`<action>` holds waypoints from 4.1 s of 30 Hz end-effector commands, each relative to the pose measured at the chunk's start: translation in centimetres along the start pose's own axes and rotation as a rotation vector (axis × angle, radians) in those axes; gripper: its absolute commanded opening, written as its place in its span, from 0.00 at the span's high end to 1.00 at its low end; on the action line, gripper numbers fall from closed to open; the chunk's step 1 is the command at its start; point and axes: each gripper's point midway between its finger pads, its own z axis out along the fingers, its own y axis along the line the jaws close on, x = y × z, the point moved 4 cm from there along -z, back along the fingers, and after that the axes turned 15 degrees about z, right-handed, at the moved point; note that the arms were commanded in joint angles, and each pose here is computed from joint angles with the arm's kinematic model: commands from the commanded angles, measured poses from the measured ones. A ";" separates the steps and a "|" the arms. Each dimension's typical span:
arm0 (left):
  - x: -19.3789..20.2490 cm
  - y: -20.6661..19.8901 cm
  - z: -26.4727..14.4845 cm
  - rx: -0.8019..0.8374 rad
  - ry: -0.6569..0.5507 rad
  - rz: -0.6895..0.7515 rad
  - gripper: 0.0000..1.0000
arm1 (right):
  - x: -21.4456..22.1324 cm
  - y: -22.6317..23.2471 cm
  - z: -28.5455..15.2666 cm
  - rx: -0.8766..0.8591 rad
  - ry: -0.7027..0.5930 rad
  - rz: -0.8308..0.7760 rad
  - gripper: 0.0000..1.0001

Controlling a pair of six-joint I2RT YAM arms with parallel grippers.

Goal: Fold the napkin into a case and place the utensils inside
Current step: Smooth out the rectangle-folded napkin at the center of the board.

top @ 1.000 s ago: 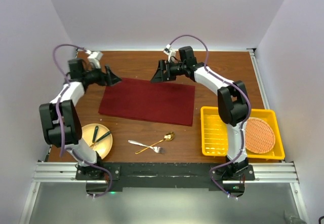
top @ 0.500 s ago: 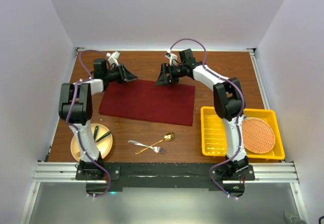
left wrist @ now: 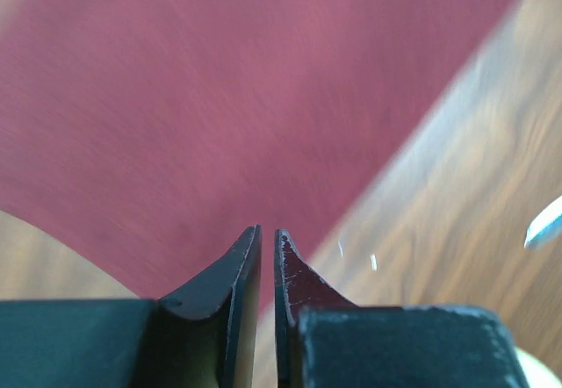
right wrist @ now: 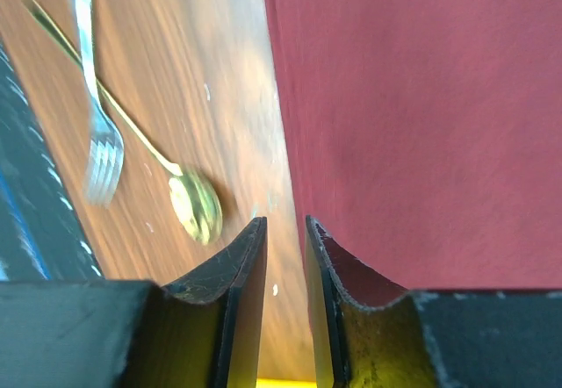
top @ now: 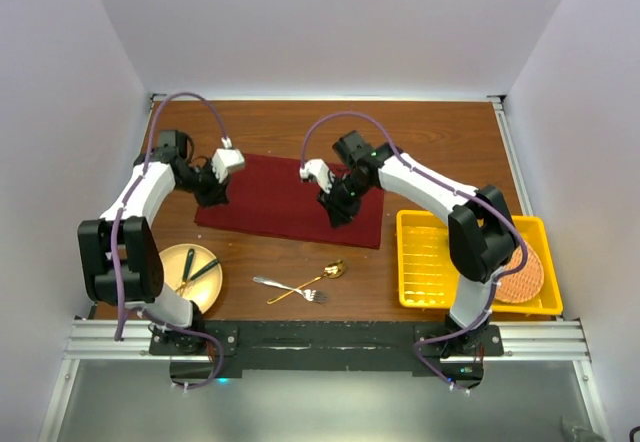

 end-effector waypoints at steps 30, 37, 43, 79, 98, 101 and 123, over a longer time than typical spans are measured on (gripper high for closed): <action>6.3 0.6 -1.9 0.031 0.105 -0.125 0.65 | 10.5 -3.5 -1.0 0.218 0.294 -0.183 0.68; 6.4 0.7 -1.8 0.030 0.106 -0.137 0.65 | 10.5 -4.0 -0.6 0.232 0.295 -0.193 0.69; 6.5 0.8 -1.8 0.027 0.111 -0.137 0.65 | 10.8 -4.0 -0.5 0.223 0.310 -0.202 0.68; 9.7 1.3 -2.6 -0.035 0.100 -0.426 0.66 | 9.1 -2.5 -2.9 0.221 0.239 -0.221 1.00; 13.4 0.6 -0.3 -0.087 0.217 -0.642 0.61 | 9.1 -2.8 -2.8 0.236 0.233 -0.210 1.00; 13.4 0.3 -0.1 -0.075 0.212 -0.644 0.66 | 8.9 -2.8 -2.9 0.240 0.230 -0.210 1.00; 12.0 0.6 -0.6 -0.071 0.158 -0.636 1.00 | 10.1 -4.5 0.2 0.229 0.287 -0.209 0.63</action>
